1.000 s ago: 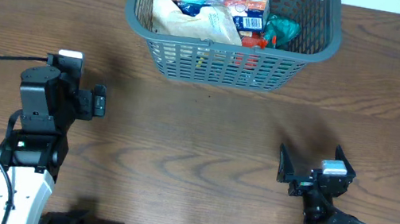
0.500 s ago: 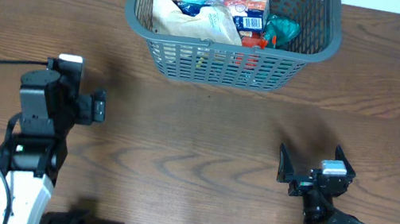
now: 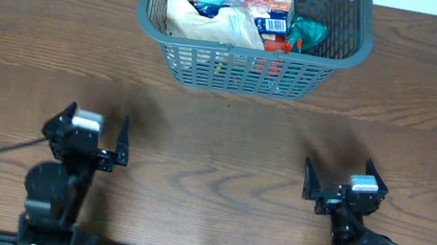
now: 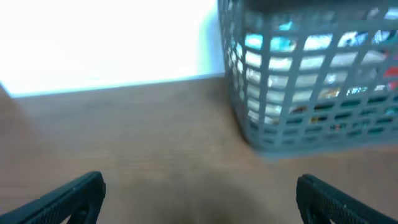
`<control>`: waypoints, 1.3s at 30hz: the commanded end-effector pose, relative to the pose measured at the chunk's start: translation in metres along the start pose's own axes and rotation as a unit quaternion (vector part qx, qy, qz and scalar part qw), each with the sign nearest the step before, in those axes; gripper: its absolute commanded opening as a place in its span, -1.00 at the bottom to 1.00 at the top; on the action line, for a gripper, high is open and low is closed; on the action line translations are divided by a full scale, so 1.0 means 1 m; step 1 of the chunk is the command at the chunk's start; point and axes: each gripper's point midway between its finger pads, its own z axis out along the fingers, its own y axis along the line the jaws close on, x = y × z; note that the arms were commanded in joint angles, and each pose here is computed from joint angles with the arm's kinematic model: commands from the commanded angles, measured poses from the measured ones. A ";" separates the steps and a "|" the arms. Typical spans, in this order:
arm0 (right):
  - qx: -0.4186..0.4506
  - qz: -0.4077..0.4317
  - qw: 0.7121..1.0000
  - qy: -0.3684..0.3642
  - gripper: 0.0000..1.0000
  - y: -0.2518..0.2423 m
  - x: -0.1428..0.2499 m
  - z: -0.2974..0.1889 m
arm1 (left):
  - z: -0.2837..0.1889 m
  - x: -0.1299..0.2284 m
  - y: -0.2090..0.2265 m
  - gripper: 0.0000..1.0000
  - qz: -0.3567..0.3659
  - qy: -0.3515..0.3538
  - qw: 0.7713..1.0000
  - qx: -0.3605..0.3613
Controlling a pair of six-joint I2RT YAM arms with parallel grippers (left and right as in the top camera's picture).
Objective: Pack container
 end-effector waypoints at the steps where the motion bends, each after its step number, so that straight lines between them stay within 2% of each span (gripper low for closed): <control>1: -0.007 -0.005 1.000 -0.001 0.99 0.003 0.001 0.000 | -0.003 0.001 -0.006 0.97 -0.002 -0.053 0.999 0.010; 5: -0.007 -0.005 1.000 -0.001 0.99 0.003 0.001 0.000 | -0.004 0.010 -0.012 0.97 0.000 -0.084 0.996 0.017; 11: -0.007 -0.005 1.000 -0.001 0.98 0.003 0.001 0.000 | -0.007 0.025 -0.024 0.97 0.028 -0.056 0.997 0.040; 15: -0.007 -0.005 1.000 -0.001 0.99 0.003 0.001 0.000 | -0.009 0.053 -0.035 0.97 0.023 -0.002 0.997 0.074; 39: -0.007 -0.005 1.000 -0.001 0.99 0.003 0.001 0.000 | -0.008 0.052 -0.036 0.97 0.021 -0.004 0.997 0.075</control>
